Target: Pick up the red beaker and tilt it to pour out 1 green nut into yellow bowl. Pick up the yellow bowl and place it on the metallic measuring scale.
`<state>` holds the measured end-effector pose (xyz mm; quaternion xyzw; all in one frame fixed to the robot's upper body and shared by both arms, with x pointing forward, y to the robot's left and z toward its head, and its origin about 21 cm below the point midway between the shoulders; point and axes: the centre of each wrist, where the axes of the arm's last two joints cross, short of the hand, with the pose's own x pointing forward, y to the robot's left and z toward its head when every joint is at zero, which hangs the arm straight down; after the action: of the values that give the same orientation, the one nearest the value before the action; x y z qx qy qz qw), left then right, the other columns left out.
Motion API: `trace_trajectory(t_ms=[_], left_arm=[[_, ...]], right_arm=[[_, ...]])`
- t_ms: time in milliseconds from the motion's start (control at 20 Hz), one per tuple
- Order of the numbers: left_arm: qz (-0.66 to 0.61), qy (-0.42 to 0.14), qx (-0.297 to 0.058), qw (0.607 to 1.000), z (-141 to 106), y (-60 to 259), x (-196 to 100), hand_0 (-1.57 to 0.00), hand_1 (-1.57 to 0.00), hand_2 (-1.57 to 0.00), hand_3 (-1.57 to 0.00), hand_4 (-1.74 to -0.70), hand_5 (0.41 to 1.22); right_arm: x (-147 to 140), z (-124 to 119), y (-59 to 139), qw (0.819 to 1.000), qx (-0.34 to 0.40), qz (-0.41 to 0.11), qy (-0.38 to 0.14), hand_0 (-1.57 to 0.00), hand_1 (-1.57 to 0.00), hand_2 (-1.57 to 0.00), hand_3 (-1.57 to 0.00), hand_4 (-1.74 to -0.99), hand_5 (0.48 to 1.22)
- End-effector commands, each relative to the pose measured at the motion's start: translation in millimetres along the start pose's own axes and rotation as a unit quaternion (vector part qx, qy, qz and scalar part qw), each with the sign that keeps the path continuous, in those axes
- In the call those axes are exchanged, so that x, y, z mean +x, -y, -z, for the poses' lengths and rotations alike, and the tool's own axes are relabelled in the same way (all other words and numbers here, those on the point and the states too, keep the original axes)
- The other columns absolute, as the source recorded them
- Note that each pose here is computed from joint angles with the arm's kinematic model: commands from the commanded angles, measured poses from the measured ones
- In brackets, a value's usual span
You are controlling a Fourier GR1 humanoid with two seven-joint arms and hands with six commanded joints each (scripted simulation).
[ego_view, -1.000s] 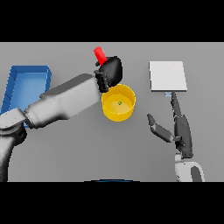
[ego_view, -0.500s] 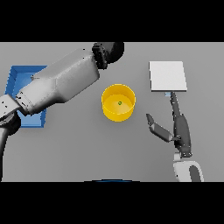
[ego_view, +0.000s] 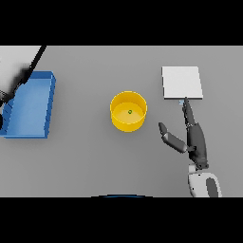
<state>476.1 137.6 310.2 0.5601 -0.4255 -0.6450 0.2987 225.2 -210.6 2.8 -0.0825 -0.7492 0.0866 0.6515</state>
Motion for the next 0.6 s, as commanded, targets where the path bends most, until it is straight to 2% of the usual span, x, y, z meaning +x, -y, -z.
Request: trace_trajectory(t_ms=[0,200,300,350,450,550], left_arm=[[-0.057,-0.022,0.000,0.998,0,8,-16,-1.57,-1.57,-1.56,-1.36,-1.73,1.221],[-0.240,-0.083,0.013,0.967,-14,53,-76,-1.57,-1.57,-1.56,-1.41,-1.74,1.221],[-0.313,-0.115,0.025,0.942,-24,85,-94,-1.57,-1.57,-1.57,-1.43,-1.74,1.221],[-0.336,-0.147,0.022,0.930,-29,97,-99,-1.57,-1.57,-1.57,-1.41,-1.74,1.221],[-0.393,-0.198,0.040,0.897,-43,124,-110,-1.57,-1.57,-1.57,-1.43,-1.74,1.221],[-0.431,-0.235,0.045,0.870,-57,150,-108,-1.57,-1.57,-1.57,-1.45,-1.74,1.221]], right_arm=[[-2,-2,0.7,1.000,0.000,0.000,0.000,0.00,0.00,0.00,0.00,-1.222,0.592],[-5,-1,7.4,1.000,0.002,0.000,0.008,0.00,0.00,0.00,0.00,-1.220,0.587],[-4,0,11.6,1.000,0.006,-0.003,0.010,0.00,0.00,0.00,0.00,-1.226,0.587],[-5,0,8.2,1.000,0.009,-0.010,0.014,0.00,0.00,0.00,0.00,-1.223,0.591],[-4,1,10.2,1.000,0.012,-0.011,0.010,0.00,0.00,0.00,0.00,-1.217,0.599],[-5,-1,8.6,1.000,0.018,-0.019,0.004,0.00,0.00,0.00,0.00,-1.212,0.610]])
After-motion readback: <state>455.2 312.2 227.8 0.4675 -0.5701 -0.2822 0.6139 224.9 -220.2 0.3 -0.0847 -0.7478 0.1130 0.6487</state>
